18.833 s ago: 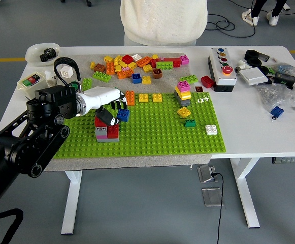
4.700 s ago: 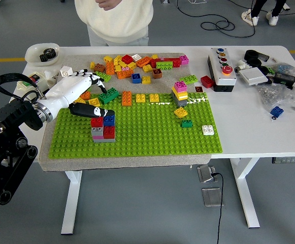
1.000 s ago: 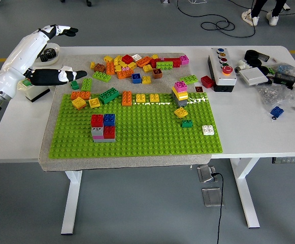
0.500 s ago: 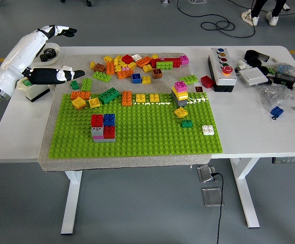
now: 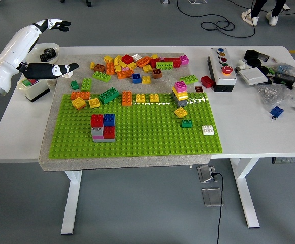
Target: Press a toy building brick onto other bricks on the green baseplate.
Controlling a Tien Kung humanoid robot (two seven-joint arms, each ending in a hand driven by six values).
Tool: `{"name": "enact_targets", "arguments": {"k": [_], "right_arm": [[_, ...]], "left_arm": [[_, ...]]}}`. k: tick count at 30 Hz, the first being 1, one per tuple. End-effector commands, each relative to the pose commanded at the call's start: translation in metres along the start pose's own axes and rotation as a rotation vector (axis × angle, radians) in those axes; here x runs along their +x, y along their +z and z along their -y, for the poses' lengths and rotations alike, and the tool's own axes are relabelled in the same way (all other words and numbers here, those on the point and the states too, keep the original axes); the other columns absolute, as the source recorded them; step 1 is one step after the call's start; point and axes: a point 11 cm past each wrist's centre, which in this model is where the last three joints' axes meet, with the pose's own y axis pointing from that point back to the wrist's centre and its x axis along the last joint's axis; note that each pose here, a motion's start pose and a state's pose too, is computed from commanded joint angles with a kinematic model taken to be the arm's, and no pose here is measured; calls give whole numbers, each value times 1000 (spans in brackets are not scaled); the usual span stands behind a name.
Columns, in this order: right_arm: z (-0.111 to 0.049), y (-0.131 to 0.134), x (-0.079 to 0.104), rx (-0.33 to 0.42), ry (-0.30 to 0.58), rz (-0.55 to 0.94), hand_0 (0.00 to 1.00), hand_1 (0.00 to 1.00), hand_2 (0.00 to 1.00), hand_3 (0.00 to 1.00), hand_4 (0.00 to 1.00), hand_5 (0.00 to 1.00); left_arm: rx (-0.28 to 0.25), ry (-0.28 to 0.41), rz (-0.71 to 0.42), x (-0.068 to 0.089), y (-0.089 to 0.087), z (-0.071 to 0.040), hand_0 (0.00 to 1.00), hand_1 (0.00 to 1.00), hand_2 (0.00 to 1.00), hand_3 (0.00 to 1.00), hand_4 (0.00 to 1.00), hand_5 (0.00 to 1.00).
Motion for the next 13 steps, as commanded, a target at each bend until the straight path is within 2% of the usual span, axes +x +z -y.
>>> {"name": "enact_targets", "arguments": {"k": [5,6,13], "right_arm": [[0,-2,-1,4,-2,-3,751,643,682,602,854,511],[0,-2,-1,4,-2,-5,751,643,682,602,854,511],[0,1,-2,-1,-6,-11,751,643,682,602,854,511]], "left_arm": [[2,6,4,3,-1,1,640,734,655,713,359,2],[1,11,6,4,0,2,621,715,622,708,313,2],[-1,18,-1,5,0,2,621,715,622,708,313,2]]}}
